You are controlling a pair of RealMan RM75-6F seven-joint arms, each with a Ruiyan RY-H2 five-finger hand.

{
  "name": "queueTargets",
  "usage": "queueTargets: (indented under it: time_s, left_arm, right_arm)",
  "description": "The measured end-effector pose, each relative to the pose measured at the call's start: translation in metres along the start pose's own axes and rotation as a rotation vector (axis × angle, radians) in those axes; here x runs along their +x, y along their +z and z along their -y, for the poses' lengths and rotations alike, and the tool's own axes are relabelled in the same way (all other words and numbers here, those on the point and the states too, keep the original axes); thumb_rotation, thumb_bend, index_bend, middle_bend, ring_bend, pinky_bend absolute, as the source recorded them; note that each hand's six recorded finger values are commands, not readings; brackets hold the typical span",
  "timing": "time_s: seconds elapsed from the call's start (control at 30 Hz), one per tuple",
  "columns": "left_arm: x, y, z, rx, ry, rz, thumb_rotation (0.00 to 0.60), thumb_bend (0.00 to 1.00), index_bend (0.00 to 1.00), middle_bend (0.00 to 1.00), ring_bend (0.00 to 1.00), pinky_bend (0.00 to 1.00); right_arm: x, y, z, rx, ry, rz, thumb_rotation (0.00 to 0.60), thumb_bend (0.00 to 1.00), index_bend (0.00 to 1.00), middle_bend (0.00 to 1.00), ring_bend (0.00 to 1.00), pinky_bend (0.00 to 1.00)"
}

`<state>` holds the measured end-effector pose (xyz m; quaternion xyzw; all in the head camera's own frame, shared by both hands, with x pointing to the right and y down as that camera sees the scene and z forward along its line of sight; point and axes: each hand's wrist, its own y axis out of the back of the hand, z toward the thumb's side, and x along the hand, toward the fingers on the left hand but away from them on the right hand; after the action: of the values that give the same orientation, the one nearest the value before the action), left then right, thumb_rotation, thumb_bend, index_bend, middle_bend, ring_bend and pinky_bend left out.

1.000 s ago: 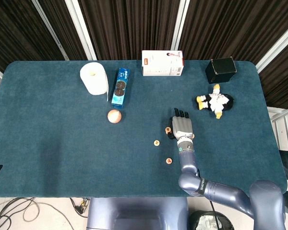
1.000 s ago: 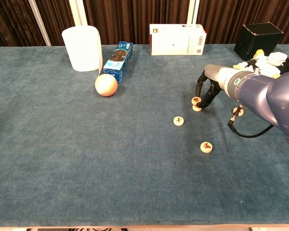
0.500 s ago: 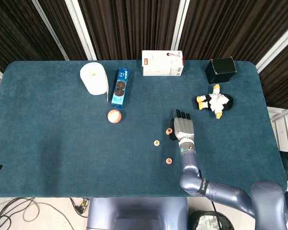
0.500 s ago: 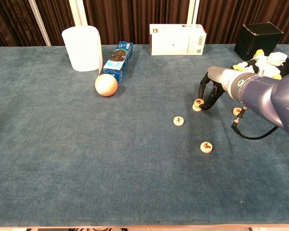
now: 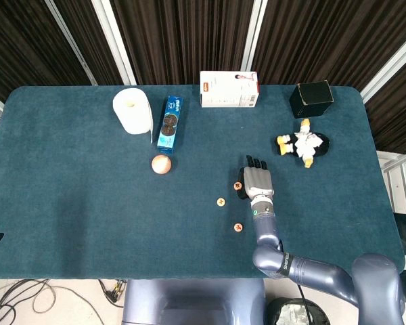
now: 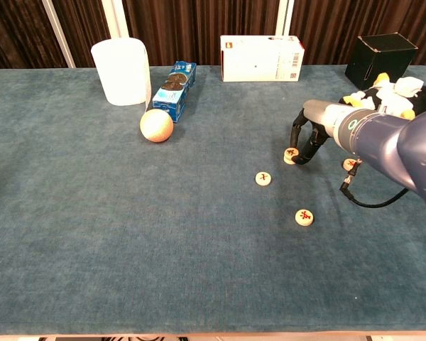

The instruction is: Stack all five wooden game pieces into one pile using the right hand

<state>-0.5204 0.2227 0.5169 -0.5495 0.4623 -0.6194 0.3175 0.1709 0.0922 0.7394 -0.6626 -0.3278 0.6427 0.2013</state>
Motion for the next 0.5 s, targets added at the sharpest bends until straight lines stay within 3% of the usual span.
queueTargets:
  time_s: [0.5]
  left_arm:
    - [0.0003, -0.0008, 0.0006, 0.002, -0.005, -0.009, 0.600, 0.11, 0.03, 0.00, 0.00, 0.00]
  right_arm:
    - [-0.0015, -0.0017, -0.0011, 0.005, 0.001, 0.011, 0.600, 0.41, 0.50, 0.00, 0.00, 0.00]
